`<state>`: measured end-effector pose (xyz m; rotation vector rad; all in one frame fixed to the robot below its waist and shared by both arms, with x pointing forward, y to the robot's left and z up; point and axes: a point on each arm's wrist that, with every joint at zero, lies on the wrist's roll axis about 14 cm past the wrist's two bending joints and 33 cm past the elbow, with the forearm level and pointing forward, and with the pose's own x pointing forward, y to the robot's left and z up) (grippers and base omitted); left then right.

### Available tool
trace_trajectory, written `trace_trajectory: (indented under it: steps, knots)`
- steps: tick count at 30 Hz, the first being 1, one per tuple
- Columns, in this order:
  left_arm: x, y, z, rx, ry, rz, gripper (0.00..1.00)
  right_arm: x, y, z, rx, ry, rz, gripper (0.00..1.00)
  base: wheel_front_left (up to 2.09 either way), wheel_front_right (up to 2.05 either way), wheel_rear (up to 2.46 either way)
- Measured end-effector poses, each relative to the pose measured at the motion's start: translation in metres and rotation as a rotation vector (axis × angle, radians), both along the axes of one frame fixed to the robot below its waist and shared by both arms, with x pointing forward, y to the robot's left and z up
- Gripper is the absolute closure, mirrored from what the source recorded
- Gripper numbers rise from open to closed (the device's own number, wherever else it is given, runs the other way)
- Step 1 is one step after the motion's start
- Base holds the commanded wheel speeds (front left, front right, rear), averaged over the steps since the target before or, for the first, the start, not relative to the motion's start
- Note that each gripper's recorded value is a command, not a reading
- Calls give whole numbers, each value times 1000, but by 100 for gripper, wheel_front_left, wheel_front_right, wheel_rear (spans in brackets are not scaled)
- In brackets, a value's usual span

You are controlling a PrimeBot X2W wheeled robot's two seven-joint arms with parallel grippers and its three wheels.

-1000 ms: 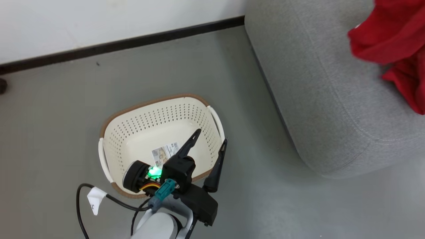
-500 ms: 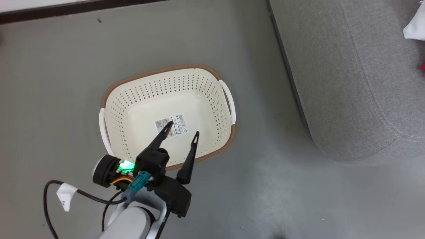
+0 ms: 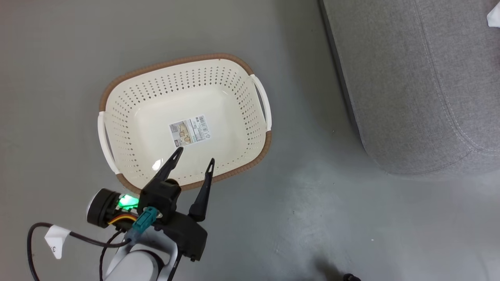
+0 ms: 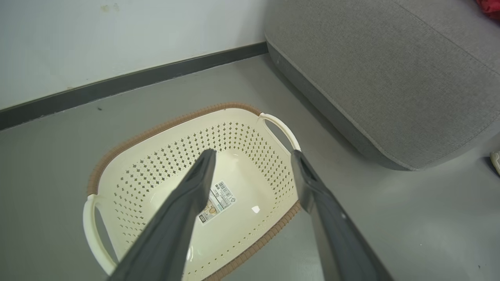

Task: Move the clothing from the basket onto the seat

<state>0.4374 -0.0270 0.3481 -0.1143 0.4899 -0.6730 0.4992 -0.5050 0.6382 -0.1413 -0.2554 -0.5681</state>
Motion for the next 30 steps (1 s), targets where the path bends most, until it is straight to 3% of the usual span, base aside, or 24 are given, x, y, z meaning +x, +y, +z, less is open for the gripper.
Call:
trace_trajectory:
  steps: [13, 22, 30]
  knots:
    - [-2, 18, -26, 11, 69, 33, 0, 0, -22, -32, 36, 46, -78, 100, 0, 0, 0]
    - [7, 31, -52, 47, 103, 58, 0, 24, -7, -94, 93, 137, -53, 100, 0, 0, 0]
    - [10, 49, -87, 101, 149, 83, 0, 26, -15, -140, 128, 214, -98, 100, 0, 0, 0]
